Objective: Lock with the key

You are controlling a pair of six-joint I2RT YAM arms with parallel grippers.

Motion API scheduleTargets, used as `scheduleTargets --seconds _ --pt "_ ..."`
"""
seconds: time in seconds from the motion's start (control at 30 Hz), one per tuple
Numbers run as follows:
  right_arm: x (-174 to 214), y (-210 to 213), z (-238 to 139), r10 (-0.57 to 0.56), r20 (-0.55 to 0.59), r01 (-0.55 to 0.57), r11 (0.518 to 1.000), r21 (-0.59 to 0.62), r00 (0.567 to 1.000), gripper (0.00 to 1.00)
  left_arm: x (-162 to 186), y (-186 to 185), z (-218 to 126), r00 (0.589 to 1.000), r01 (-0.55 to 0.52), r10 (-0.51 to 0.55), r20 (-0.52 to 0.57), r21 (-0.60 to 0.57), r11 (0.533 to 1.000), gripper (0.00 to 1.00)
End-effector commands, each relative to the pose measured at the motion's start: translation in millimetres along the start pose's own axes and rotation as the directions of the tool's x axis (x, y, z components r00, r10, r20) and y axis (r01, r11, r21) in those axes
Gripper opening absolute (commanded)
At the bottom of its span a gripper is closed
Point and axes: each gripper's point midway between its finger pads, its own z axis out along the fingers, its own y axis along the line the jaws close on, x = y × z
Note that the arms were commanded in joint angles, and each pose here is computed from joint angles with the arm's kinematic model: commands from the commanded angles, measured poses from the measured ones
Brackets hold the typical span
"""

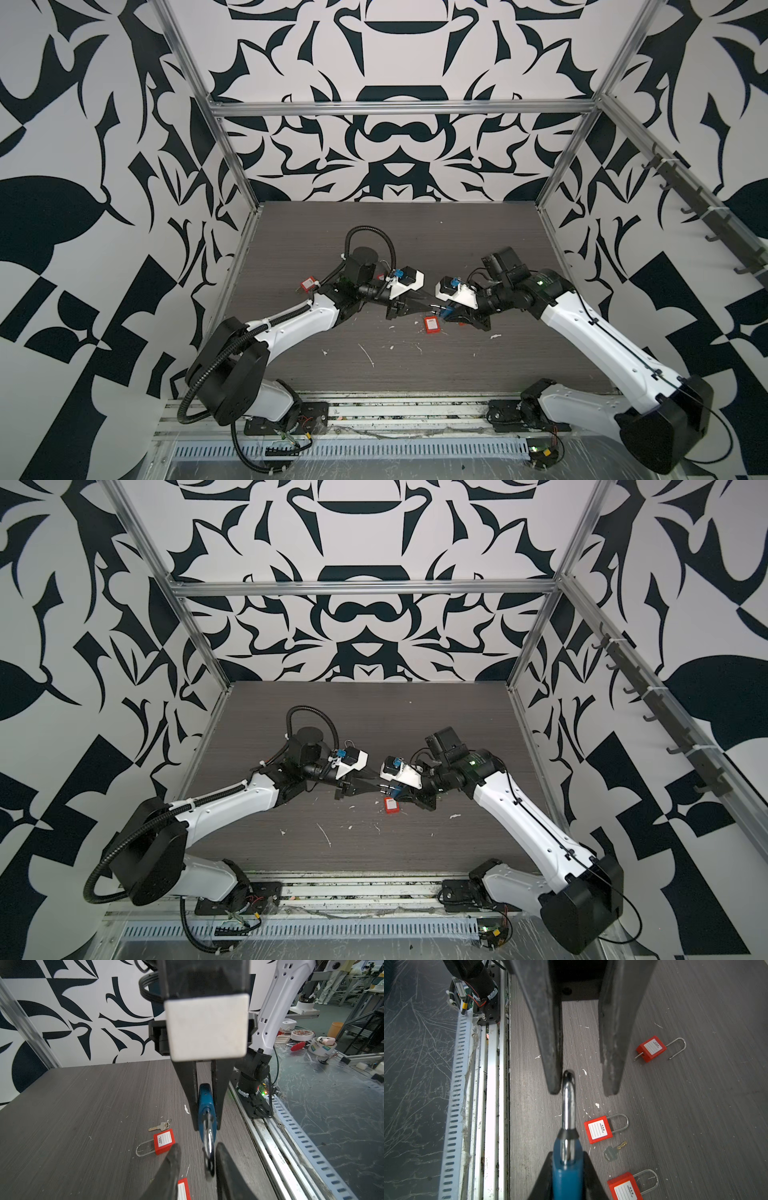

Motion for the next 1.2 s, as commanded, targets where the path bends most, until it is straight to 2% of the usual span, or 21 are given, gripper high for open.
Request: scheduleTargets --seconds 0.0,0.2,0.33,0.47,0.57,0.63,0.67,0.73,0.8,0.9,0.97,1.17 --pt "-21.8 -2.0 -13.0 -0.052 0.055 0.051 0.999 0.019 0.997 0.0 0.2 -7.4 2.5 1.0 -0.002 0.003 -0.026 0.042 0.999 0.3" --pt "-23.5 -2.6 -13.0 -0.05 0.055 0.05 0.999 0.014 0.997 0.0 1.4 -7.3 5.6 1.0 0.007 -0.005 -0.031 0.056 0.998 0.25" --pt "-22.5 -2.4 -11.5 -0.046 0.052 0.045 0.999 0.008 0.998 0.0 3.4 -7.9 9.4 0.999 0.01 -0.008 -0.031 0.072 0.997 0.17" --pt "-21.7 -2.7 -11.1 -0.042 0.046 0.042 0.999 0.006 0.998 0.0 5.4 -7.1 11.7 0.999 0.017 -0.014 -0.033 0.077 0.997 0.14" --pt "-23.4 -3.1 -12.7 -0.055 0.05 0.054 0.998 0.013 0.997 0.0 6.9 -6.6 12.9 0.999 0.025 -0.022 -0.034 0.083 0.996 0.02" --pt "-25.4 -5.0 -14.7 -0.071 0.057 0.069 0.997 0.034 0.996 0.0 9.4 -6.0 13.5 0.999 0.03 -0.027 -0.038 0.082 0.996 0.0" --pt "-25.7 -5.6 -15.5 -0.079 0.059 0.077 0.996 0.043 0.995 0.02 9.1 -6.2 13.3 0.999 0.028 -0.025 -0.036 0.081 0.996 0.0" --pt "-21.1 -10.0 -15.5 -0.09 0.042 0.087 0.993 0.079 0.995 0.22 6.1 -6.9 13.1 1.0 0.023 -0.021 -0.018 0.079 0.997 0.0" --pt "-17.9 -11.6 -16.5 -0.103 0.036 0.098 0.989 0.107 0.994 0.36 0.7 -5.4 10.9 1.0 0.006 -0.006 0.008 0.063 0.998 0.0" --pt "-9.4 -15.0 -18.3 -0.097 0.019 0.093 0.983 0.159 0.995 0.47 -3.5 -4.3 7.4 1.0 -0.001 -0.001 0.031 0.059 0.998 0.0" --pt "-4.4 -16.2 -19.1 -0.077 0.017 0.073 0.979 0.189 0.997 0.5 -4.9 -4.3 5.9 0.999 -0.003 0.001 0.046 0.058 0.998 0.0" --pt "1.1 -3.8 -20.3 -0.063 0.098 0.04 0.974 0.221 0.993 0.49 -11.8 -6.1 1.9 0.996 -0.014 0.008 0.094 0.06 0.998 0.0"
